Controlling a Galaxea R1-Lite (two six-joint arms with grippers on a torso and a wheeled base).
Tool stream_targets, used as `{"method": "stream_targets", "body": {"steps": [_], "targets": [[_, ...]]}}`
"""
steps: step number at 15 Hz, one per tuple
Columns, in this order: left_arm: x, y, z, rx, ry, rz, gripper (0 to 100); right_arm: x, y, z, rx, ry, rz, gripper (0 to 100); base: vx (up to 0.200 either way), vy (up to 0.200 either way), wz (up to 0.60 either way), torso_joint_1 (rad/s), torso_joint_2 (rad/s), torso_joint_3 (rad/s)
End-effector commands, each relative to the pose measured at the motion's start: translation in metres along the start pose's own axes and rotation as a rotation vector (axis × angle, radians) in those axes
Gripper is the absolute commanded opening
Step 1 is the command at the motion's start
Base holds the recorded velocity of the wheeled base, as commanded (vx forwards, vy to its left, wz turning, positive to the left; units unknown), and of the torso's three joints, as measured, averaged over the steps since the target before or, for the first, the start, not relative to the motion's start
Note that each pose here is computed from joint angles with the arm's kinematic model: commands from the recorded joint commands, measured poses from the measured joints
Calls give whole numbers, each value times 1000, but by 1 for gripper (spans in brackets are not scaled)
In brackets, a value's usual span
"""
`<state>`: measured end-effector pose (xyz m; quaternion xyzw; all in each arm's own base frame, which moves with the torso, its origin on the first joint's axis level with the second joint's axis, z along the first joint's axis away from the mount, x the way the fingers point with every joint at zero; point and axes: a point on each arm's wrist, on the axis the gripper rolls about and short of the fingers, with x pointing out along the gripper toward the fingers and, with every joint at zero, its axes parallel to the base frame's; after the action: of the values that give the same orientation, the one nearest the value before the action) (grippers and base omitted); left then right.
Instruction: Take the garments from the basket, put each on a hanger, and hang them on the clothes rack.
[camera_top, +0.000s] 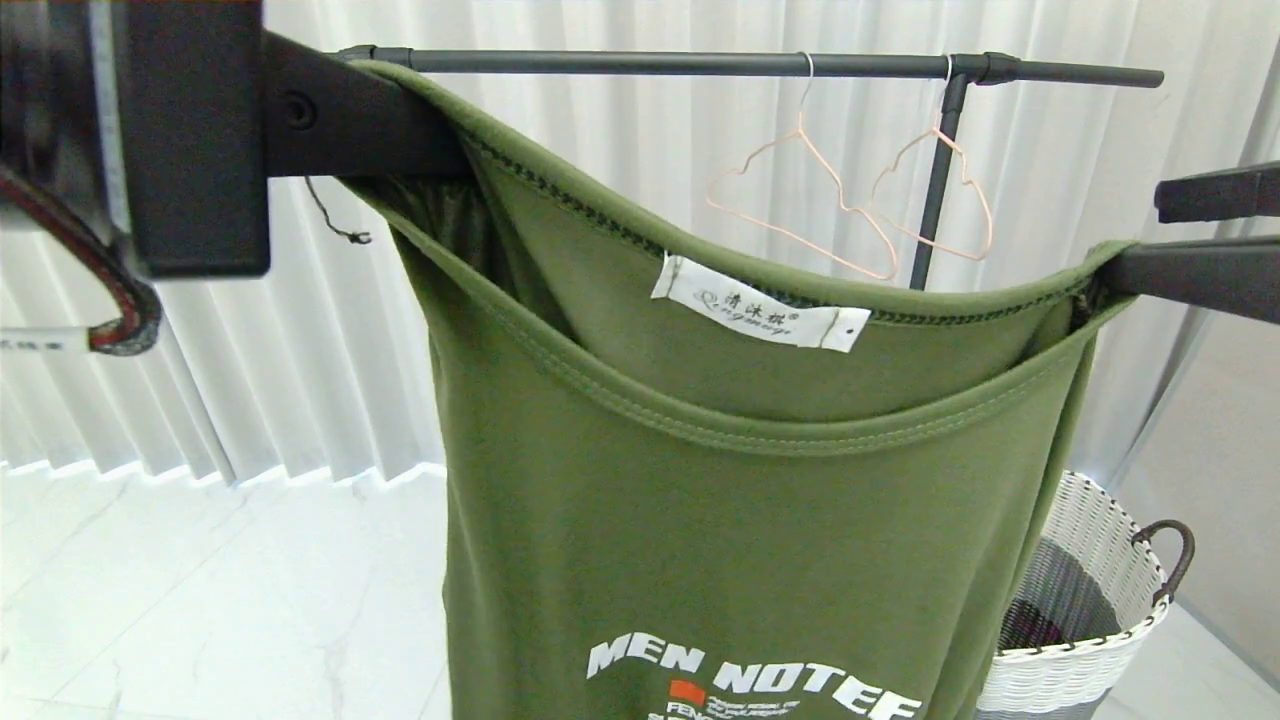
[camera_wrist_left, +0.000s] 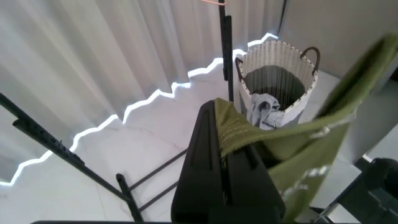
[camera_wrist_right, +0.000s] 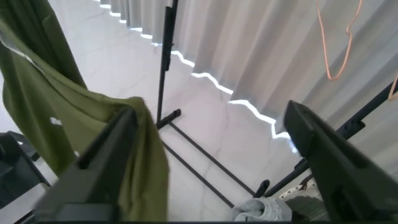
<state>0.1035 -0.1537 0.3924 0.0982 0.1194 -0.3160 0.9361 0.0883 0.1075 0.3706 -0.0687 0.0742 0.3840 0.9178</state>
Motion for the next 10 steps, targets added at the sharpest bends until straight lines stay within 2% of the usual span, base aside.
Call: {"method": "stream_targets", "body": {"steps": [1,6,10], "targets": [[3,2,0,-6,0,17,0,-6,-1,-1,4,-10,2,100,0,0,0,0,0,0],[11,19,-6,-26,34,112,0,-27,-2,-11,7,-27,5,100,0,0,0,0,0,0],[8,20,-19,-24,48,115,0,-32,-3,-13,11,-49,8,100,0,0,0,0,0,0]]}}
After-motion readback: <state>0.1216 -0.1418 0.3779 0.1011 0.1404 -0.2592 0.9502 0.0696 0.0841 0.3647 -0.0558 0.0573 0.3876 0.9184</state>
